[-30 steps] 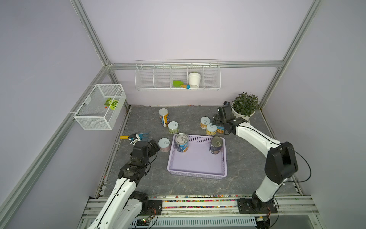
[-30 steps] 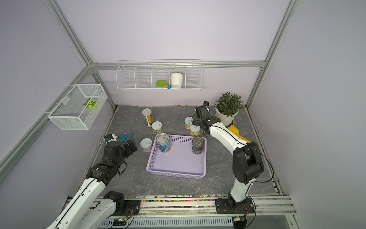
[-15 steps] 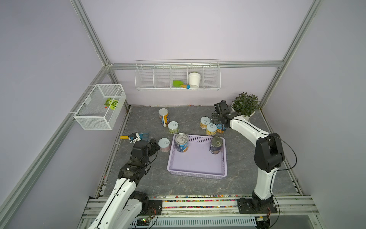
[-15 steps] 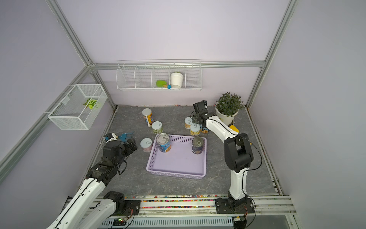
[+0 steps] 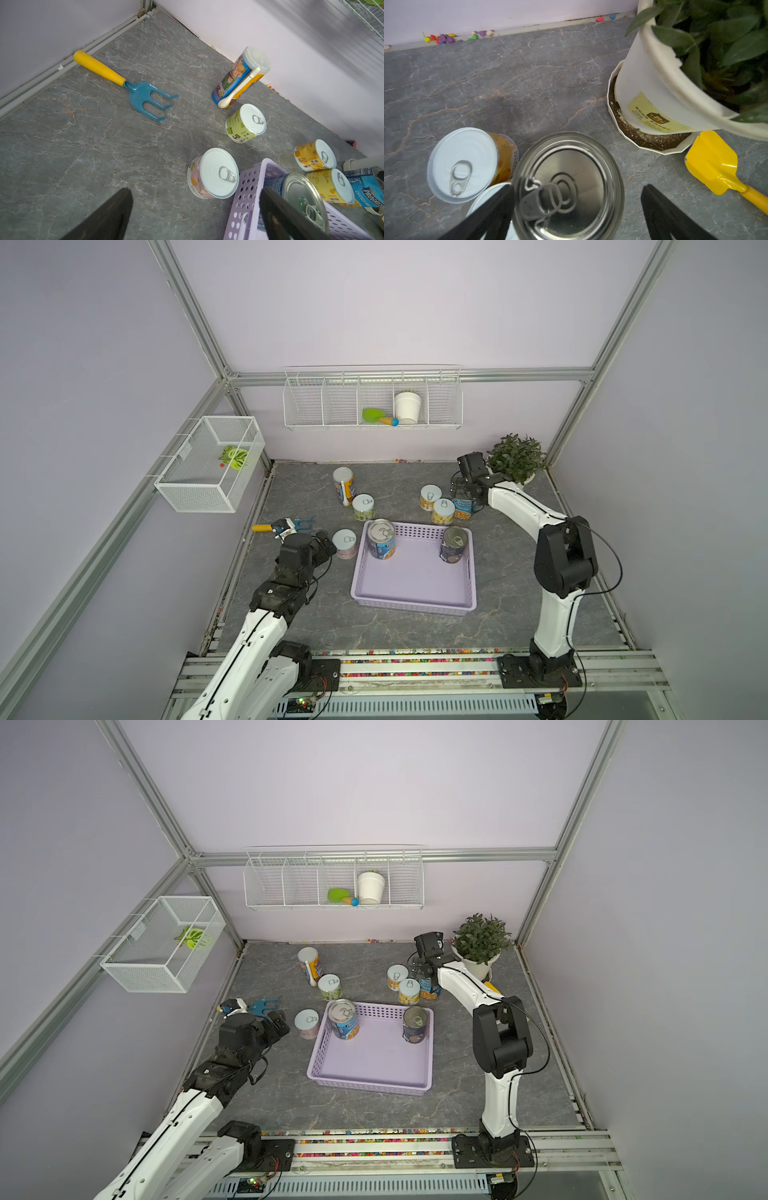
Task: Put the canned food in the basket
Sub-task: Pick up the canned food from the center of the board.
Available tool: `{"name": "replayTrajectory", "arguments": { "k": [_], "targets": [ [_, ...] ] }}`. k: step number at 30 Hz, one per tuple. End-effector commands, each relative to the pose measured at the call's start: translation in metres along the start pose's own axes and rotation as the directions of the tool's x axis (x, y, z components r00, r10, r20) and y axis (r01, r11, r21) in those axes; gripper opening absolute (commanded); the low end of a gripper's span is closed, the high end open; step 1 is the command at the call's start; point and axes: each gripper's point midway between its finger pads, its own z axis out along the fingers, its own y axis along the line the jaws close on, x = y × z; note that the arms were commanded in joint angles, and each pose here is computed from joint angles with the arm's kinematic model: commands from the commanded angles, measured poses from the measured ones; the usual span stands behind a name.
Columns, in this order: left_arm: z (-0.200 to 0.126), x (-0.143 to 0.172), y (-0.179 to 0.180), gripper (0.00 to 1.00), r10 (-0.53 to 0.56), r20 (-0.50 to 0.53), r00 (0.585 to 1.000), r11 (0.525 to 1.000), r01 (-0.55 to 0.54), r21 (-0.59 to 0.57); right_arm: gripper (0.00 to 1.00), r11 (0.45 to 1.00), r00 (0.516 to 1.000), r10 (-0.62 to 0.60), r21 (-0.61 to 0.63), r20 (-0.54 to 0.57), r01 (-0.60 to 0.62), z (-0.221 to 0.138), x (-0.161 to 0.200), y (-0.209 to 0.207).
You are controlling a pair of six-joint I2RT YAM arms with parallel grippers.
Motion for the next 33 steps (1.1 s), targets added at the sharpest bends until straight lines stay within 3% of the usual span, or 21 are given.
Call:
{"name": "replayTrajectory", "arguments": {
  "k": [1,22,26,33],
  "targets": [
    [0.001,-0.004,-0.002,0.99,-0.001,0.007,1.0,1.0,0.001,0.006,0.99,1.0,0.998,-0.004,0.004,-0.055,0.004,0.01,0.011,0.001],
    [0.003,-0.002,-0.003,0.99,0.0,-0.004,1.0,1.0,0.0,0.005,0.95,1.0,0.994,-0.005,0.003,-0.111,0.005,0.027,0.021,0.005],
    [0.003,-0.002,-0.003,1.0,0.001,-0.004,1.0,1.0,-0.001,0.005,0.98,1.0,0.991,-0.001,-0.013,-0.132,-0.001,0.032,0.027,0.006],
    [0.003,-0.001,-0.003,1.0,0.0,-0.006,1.0,1.0,0.0,0.006,0.99,0.999,0.997,0.02,-0.045,-0.08,-0.024,0.023,0.016,0.009]
  ]
}}
